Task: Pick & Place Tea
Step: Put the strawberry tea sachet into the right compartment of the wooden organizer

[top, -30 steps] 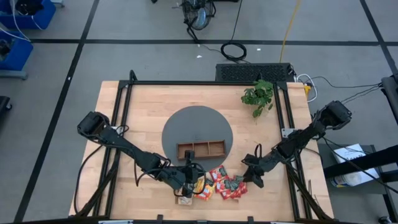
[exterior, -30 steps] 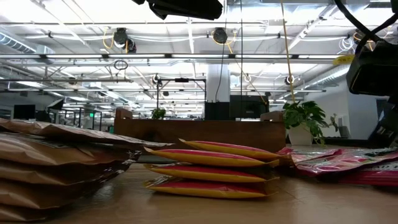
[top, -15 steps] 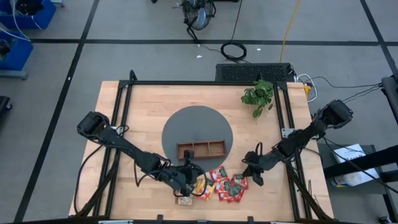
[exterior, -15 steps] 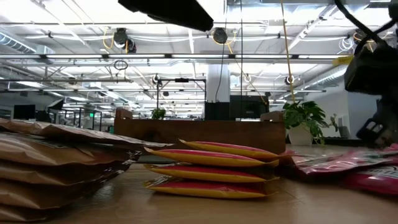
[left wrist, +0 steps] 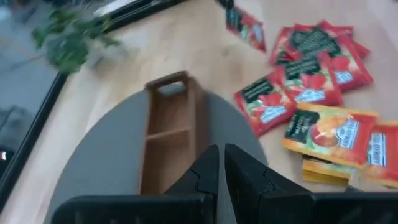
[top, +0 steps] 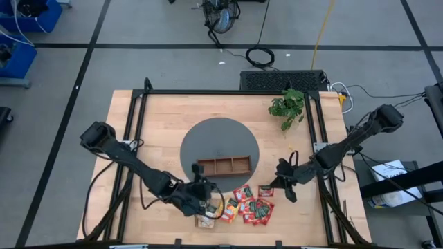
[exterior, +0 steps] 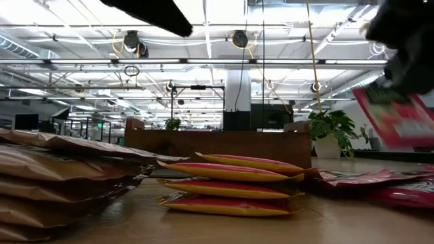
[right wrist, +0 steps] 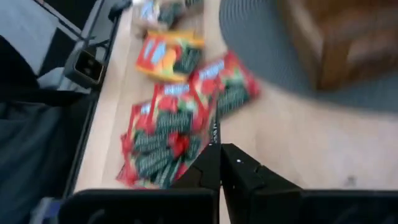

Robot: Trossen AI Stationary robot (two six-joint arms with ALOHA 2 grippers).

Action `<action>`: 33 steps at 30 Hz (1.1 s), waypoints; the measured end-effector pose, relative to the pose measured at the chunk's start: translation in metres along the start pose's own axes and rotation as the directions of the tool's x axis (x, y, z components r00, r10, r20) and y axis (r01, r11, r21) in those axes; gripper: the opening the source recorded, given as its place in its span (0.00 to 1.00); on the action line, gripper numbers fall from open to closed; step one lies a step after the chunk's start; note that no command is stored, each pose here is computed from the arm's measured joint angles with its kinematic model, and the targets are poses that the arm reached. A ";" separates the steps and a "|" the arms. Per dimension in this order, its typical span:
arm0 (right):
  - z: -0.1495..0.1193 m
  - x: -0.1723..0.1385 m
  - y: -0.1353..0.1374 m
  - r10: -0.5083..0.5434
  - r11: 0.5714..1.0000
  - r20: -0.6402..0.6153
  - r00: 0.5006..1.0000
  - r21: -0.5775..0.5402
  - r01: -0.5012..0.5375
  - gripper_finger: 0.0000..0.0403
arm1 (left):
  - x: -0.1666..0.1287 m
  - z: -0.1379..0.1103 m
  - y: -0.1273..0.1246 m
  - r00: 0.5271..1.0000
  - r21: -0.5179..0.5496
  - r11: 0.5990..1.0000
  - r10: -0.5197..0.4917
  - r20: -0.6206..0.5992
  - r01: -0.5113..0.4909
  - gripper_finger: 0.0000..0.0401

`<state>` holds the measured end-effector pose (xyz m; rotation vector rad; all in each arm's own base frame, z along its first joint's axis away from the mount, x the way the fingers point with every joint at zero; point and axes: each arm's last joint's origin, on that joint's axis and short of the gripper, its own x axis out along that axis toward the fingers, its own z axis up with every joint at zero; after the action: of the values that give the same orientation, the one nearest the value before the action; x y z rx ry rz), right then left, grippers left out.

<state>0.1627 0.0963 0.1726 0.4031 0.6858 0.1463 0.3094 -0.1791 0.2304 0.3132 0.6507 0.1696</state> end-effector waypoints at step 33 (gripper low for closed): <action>0.114 0.053 -0.076 -0.344 0.886 0.033 0.939 -0.320 0.335 0.00 | -0.021 -0.010 -0.007 0.982 0.020 0.981 0.191 0.005 -0.191 0.09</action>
<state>0.2768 0.0051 0.1900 -0.0371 0.7328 -0.0715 0.2871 -0.1885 0.2319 0.3957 0.6192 0.3466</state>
